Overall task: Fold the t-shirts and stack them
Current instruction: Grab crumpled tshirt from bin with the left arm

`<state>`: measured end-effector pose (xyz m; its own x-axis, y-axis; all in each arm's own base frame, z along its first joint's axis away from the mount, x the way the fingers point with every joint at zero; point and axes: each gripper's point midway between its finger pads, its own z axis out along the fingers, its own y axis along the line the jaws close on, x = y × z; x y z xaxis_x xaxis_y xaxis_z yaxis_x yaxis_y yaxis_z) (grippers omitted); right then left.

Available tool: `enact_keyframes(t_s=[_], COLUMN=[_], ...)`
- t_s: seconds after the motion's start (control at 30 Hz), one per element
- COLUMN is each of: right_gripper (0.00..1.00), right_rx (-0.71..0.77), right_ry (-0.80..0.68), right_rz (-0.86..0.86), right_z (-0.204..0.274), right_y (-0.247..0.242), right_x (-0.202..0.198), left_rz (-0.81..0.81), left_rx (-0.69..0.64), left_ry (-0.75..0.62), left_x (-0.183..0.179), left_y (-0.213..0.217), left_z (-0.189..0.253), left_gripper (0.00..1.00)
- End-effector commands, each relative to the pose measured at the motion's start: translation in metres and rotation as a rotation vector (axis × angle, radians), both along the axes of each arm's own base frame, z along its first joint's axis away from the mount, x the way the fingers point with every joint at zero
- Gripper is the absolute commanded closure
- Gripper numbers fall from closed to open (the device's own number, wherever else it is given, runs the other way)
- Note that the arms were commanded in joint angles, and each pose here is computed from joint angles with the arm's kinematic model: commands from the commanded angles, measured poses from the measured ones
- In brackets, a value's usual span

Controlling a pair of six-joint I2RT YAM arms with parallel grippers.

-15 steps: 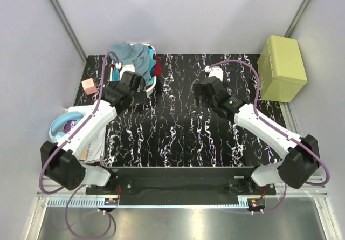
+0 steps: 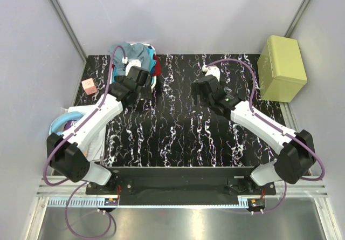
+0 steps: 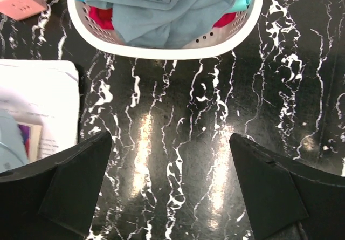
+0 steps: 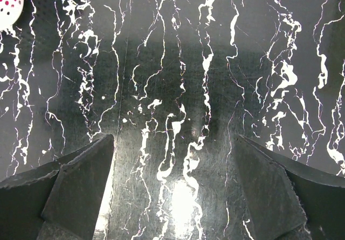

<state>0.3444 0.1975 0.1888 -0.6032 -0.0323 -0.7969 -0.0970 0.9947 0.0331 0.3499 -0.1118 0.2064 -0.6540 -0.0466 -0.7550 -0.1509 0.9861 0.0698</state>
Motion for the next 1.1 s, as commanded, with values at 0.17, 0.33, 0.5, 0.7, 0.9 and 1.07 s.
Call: enact_keyframes(t_s=[0.17, 0.33, 0.5, 0.7, 0.9, 1.07], right_gripper=[0.0, 0.0, 0.0, 0.0, 0.0, 0.0], right_rx=[0.056, 0.086, 0.098, 0.125, 0.128, 0.118], right_ry=[-0.056, -0.043, -0.064, -0.066, -0.079, -0.085], right_rz=[0.013, 0.025, 0.018, 0.024, 0.025, 0.026], right_z=[0.027, 0.029, 0.041, 0.044, 0.049, 0.05], right_y=[0.011, 0.013, 0.007, 0.006, 0.004, 0.002], right_x=[0.005, -0.002, -0.008, -0.015, -0.017, -0.017], left_rz=[-0.006, 0.02, 0.069, 0.054, 0.011, 0.014], left_rx=[0.14, 0.057, 0.027, 0.032, 0.019, 0.013], left_ry=[-0.108, -0.086, -0.096, -0.118, -0.091, -0.064], left_x=[0.027, 0.055, 0.091, 0.133, 0.163, 0.174], left_y=[0.013, 0.023, 0.039, 0.031, 0.014, 0.013], left_z=[0.036, 0.034, 0.04, 0.051, 0.037, 0.021], left_gripper=[0.01, 0.01, 0.01, 0.02, 0.05, 0.15])
